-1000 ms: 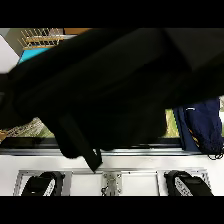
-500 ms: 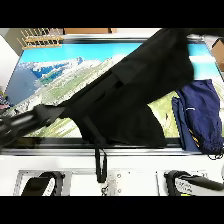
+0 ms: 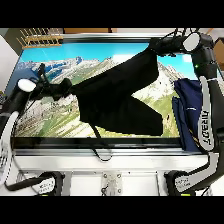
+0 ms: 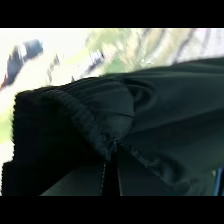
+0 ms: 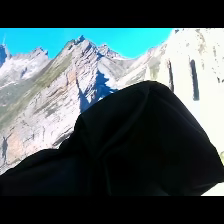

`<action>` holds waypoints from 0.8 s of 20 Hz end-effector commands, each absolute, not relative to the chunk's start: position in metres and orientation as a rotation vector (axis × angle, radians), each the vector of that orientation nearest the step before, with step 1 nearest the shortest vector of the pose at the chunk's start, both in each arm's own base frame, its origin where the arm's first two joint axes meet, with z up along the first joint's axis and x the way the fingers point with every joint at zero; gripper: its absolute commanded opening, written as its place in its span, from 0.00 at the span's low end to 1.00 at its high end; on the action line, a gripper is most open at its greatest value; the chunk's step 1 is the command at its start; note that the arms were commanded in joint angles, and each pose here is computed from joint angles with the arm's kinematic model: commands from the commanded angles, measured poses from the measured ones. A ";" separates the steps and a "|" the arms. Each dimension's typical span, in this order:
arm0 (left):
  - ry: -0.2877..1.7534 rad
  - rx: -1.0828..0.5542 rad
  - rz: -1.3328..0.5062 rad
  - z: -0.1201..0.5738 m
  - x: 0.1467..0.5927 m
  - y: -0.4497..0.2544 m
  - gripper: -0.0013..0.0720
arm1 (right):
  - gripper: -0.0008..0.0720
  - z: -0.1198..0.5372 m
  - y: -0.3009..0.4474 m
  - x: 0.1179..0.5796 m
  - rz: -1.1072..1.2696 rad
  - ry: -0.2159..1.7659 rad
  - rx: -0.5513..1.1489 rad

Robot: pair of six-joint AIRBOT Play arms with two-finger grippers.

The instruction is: Fold the clothes and pants, and hang the long-sleeved shirts on hangers.

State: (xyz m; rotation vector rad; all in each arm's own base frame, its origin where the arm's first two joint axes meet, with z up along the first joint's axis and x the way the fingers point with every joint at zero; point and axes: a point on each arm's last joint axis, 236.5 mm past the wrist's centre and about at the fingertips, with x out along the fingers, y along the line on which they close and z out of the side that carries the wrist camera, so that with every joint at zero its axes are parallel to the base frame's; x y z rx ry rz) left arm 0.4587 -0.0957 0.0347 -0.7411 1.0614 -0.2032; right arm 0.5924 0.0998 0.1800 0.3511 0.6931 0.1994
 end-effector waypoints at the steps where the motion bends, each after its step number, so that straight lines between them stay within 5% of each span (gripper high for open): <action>1: 1.111 -0.712 -0.246 0.020 0.499 -0.090 0.04 | 0.03 0.182 0.089 0.572 0.168 0.749 0.286; 9: 1.214 -0.647 -0.304 0.008 0.453 -0.083 0.04 | 0.03 0.159 0.079 0.425 0.166 1.009 0.169; 16: 1.334 -0.616 -0.329 -0.031 0.383 -0.099 0.04 | 0.03 0.013 0.069 0.248 0.080 1.332 0.256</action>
